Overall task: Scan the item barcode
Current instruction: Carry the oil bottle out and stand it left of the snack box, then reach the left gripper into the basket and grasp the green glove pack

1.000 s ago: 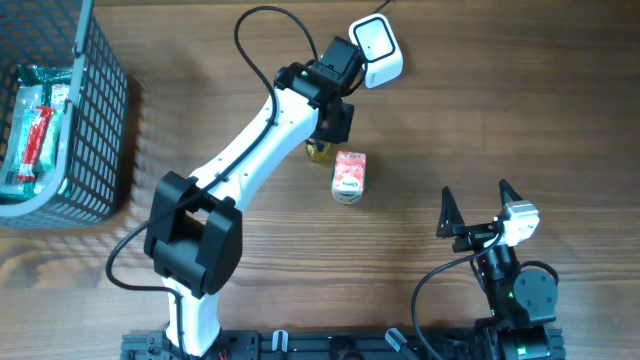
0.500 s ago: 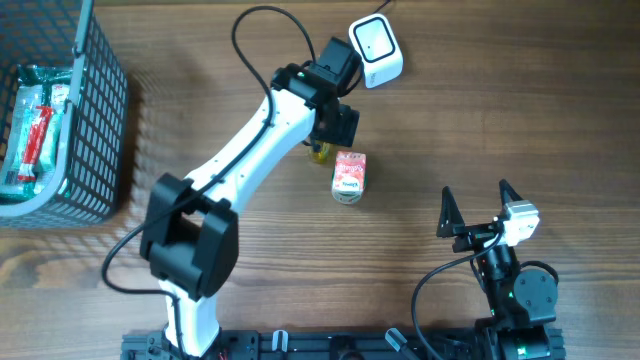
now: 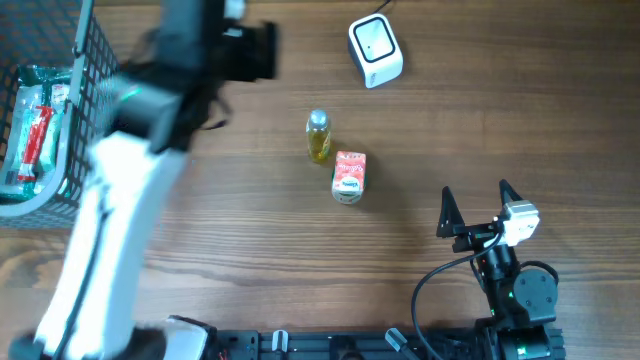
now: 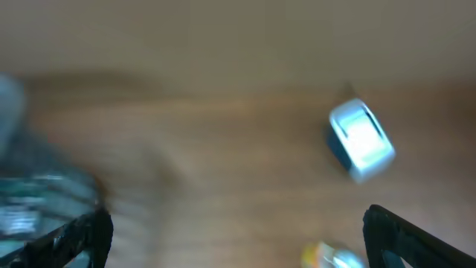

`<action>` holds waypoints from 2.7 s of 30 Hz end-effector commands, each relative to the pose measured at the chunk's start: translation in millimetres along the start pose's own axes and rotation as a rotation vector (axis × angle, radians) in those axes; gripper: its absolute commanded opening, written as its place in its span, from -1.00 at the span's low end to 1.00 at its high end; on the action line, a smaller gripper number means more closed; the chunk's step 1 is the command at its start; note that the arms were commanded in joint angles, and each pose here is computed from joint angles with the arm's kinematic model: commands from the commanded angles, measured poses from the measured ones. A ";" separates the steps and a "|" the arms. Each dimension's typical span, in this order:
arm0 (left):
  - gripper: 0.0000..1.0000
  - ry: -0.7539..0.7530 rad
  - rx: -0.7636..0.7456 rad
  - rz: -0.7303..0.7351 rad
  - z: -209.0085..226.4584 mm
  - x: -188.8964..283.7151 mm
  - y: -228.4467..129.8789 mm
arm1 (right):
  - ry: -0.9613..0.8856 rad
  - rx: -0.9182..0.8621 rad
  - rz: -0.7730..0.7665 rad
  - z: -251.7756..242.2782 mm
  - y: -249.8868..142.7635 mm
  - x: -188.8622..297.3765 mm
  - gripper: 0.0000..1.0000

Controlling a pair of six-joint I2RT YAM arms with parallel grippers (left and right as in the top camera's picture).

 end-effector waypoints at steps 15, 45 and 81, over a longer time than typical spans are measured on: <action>1.00 0.670 0.067 -0.138 181.9 107.9 -3.1 | 0.015 0.006 -0.001 1.2 0.1 0.1 0.99; 1.00 0.201 0.108 0.563 370.0 -167.1 -220.3 | 0.015 0.006 -0.001 1.2 0.1 0.1 1.00; 0.50 0.046 0.091 0.676 371.5 -230.4 -306.0 | 0.015 0.005 -0.001 1.2 0.1 0.1 1.00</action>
Point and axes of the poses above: each gripper's point midway between its finger pads, its own x axis back along the fingers, its own z axis along the line the jaws close on, y = z × x, the point moved 9 cm from there along x, back along the fingers, and after that the axes turned 3 degrees about -x, right-handed, at the moved point
